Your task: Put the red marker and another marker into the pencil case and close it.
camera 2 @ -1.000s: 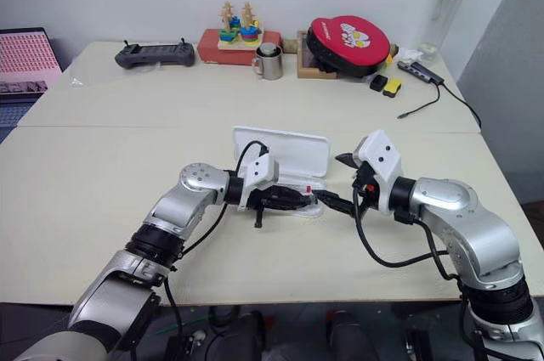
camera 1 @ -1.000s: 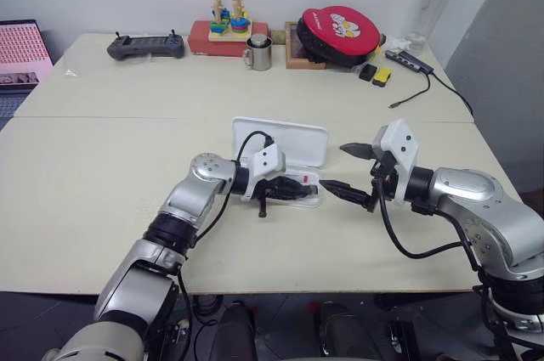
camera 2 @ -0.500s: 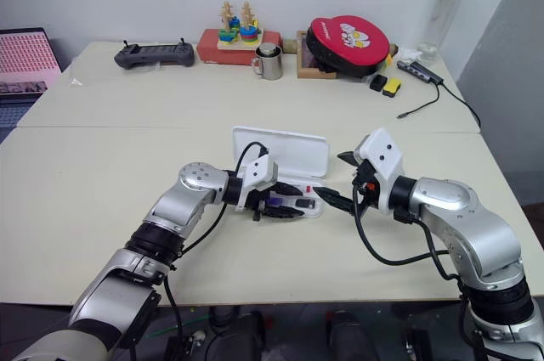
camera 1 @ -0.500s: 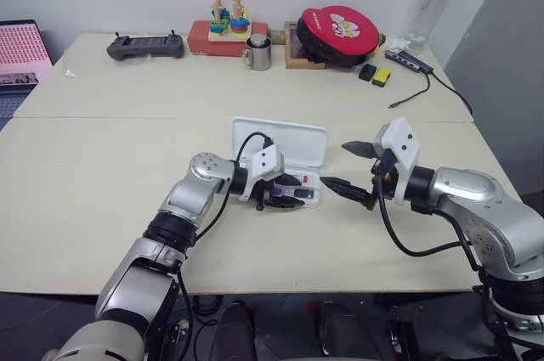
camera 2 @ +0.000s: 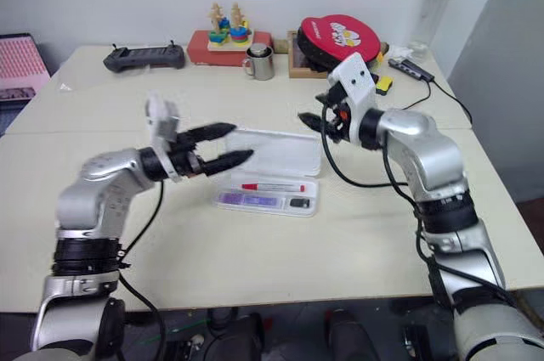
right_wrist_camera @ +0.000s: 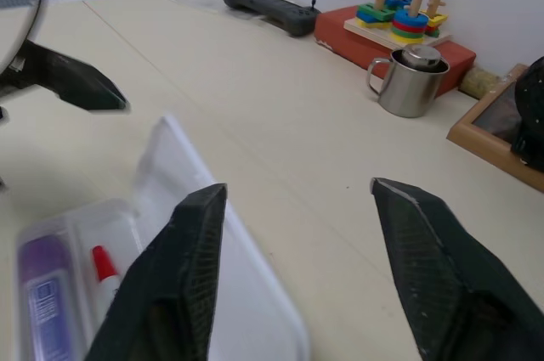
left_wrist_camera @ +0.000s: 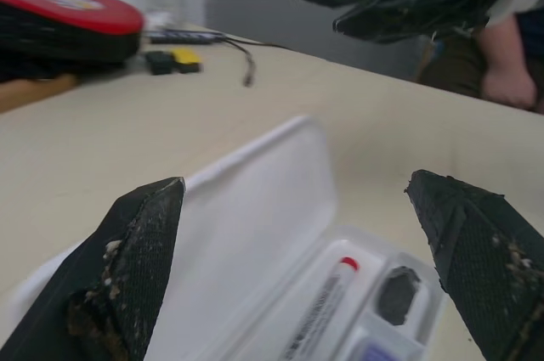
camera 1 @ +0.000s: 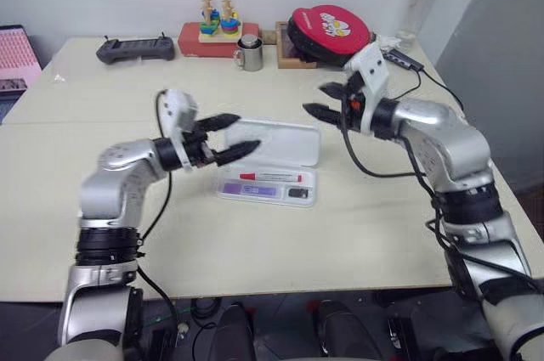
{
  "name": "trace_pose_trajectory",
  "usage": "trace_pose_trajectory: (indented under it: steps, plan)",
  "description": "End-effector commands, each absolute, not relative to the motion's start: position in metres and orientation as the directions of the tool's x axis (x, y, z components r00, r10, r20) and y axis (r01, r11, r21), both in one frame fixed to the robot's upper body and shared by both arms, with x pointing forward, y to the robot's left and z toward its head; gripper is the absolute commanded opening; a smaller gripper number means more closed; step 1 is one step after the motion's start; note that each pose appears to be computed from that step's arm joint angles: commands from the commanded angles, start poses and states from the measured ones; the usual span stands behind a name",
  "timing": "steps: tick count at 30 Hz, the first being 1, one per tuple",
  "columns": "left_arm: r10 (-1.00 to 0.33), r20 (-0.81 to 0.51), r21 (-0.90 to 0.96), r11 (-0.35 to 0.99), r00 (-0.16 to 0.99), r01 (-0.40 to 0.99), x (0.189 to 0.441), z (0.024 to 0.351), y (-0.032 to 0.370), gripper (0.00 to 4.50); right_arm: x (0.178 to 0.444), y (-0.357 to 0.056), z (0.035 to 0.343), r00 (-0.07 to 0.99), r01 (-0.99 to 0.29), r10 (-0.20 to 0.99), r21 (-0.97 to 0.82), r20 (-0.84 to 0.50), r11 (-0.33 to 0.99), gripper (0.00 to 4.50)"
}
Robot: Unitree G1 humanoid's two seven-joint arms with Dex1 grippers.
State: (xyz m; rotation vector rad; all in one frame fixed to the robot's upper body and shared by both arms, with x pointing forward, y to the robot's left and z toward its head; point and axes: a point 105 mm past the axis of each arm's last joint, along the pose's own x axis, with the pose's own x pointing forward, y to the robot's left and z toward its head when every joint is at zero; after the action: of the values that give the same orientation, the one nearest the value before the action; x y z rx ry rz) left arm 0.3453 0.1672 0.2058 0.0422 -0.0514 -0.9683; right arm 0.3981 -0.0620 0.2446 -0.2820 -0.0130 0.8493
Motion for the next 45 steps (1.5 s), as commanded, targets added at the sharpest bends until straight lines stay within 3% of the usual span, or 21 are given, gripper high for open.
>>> trace_pose_trajectory:
  steps: [1,5,9,16,21,37,41,45]
  plan:
    - [-0.802,0.07,0.075,0.597,0.593,0.799,0.335,0.219,0.175,4.5,0.418,-0.052,0.248,0.679,-0.72,0.725,-0.297,-0.115,0.627,1.86]
    - [-0.769,0.146,0.051,0.635,0.623,0.771,0.323,0.234,0.187,4.5,0.438,-0.038,0.233,0.687,-0.719,0.7,-0.323,-0.196,0.615,0.85]
    - [-0.769,0.151,0.033,0.631,0.62,0.775,0.313,0.237,0.188,4.5,0.439,-0.033,0.207,0.631,-0.77,0.71,-0.366,-0.313,0.523,0.01]
    - [-0.781,0.045,0.048,0.624,0.623,0.78,0.304,0.222,0.191,4.5,0.402,-0.022,0.191,0.416,-0.895,0.811,-0.341,-0.411,0.287,0.01]
    - [-0.793,-0.002,0.053,0.608,0.609,0.792,0.304,0.215,0.19,4.5,0.371,-0.019,0.176,0.323,-0.93,0.829,-0.315,-0.457,0.189,0.01]
    - [-0.824,-0.061,0.06,0.561,0.564,0.826,0.307,0.204,0.178,4.5,0.334,-0.028,0.098,0.325,-0.943,0.731,-0.262,-0.6,0.205,0.01]
    - [-0.749,-0.073,0.056,0.656,0.658,0.753,0.323,0.197,0.191,4.5,0.337,-0.029,0.112,0.367,-0.93,0.784,-0.206,-0.501,0.304,0.01]
    - [-0.593,-0.142,0.1,0.788,0.792,0.608,0.347,0.176,0.223,4.5,0.343,-0.044,0.145,0.46,-0.888,0.837,-0.139,-0.297,0.439,0.01]
